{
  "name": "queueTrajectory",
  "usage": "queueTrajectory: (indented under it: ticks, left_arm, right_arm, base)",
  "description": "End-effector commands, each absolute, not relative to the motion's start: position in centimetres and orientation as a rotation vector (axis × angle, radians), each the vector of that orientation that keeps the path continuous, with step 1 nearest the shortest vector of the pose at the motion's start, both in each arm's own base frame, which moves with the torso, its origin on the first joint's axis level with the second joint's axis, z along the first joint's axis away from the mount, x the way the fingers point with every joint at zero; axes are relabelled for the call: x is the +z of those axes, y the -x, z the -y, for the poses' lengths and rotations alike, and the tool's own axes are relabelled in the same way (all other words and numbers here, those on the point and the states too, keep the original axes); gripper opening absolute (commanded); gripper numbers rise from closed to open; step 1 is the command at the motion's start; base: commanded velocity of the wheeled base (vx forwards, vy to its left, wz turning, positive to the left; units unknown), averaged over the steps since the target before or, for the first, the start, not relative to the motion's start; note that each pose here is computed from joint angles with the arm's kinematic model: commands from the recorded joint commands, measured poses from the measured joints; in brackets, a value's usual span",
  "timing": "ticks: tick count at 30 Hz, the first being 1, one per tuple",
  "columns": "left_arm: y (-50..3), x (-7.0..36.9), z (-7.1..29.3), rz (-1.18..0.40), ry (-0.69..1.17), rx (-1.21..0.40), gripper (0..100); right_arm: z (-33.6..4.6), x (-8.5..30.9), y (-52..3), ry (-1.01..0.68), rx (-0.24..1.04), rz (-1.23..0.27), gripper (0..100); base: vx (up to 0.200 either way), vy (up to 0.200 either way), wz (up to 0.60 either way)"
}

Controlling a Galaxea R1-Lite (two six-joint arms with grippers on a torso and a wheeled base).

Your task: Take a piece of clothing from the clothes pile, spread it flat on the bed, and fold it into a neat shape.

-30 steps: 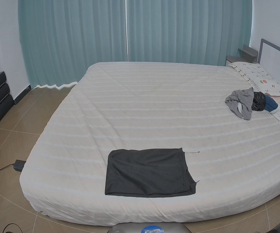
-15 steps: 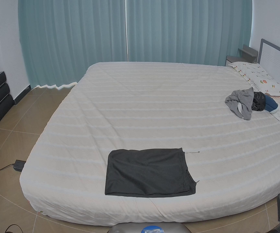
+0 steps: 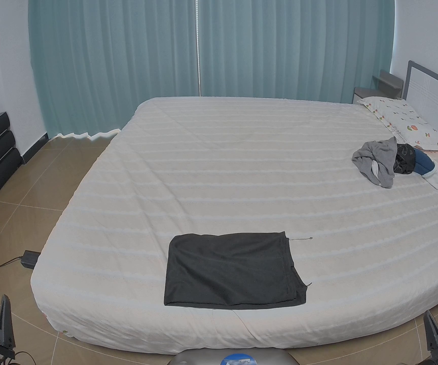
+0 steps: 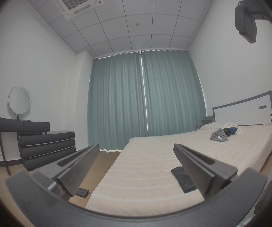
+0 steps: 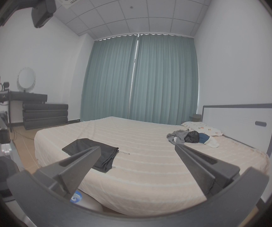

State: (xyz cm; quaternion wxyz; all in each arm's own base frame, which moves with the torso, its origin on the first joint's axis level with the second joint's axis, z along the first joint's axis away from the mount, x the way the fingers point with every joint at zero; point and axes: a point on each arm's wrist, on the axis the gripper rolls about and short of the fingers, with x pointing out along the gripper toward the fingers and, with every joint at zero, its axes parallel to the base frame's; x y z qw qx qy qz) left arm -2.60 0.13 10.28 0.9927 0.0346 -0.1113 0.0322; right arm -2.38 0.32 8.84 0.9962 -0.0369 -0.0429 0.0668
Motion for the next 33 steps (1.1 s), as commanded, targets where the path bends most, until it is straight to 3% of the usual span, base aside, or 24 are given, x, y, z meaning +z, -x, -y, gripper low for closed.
queueTrajectory:
  ticks: [1,8,12,13,33]
  left_arm:
    - [2.4,9.5,-0.1,0.185,-0.085,0.062,100]
    - [2.3,8.0,-0.1,0.036,-0.079,0.055,100]
    - [2.3,8.0,-0.1,0.04,-0.062,0.055,100]
    - [2.3,8.0,-0.1,0.038,-0.057,0.056,100]
    - [2.3,8.0,-0.1,0.037,0.016,0.052,100]
  right_arm:
    - [-0.3,8.3,2.3,0.028,0.139,0.074,100]
    - [-0.3,8.3,2.3,0.017,0.119,0.074,100]
    - [-0.1,7.9,2.3,0.025,0.047,0.028,100]
    - [0.0,7.4,2.4,0.012,-0.006,-0.046,100]
    - [0.0,7.6,2.3,0.003,-0.008,-0.008,100]
  base:
    - [0.0,0.0,0.0]
    - [0.0,0.0,0.0]
    - [0.0,0.0,0.0]
    - [0.0,0.0,0.0]
    - [0.0,0.0,0.0]
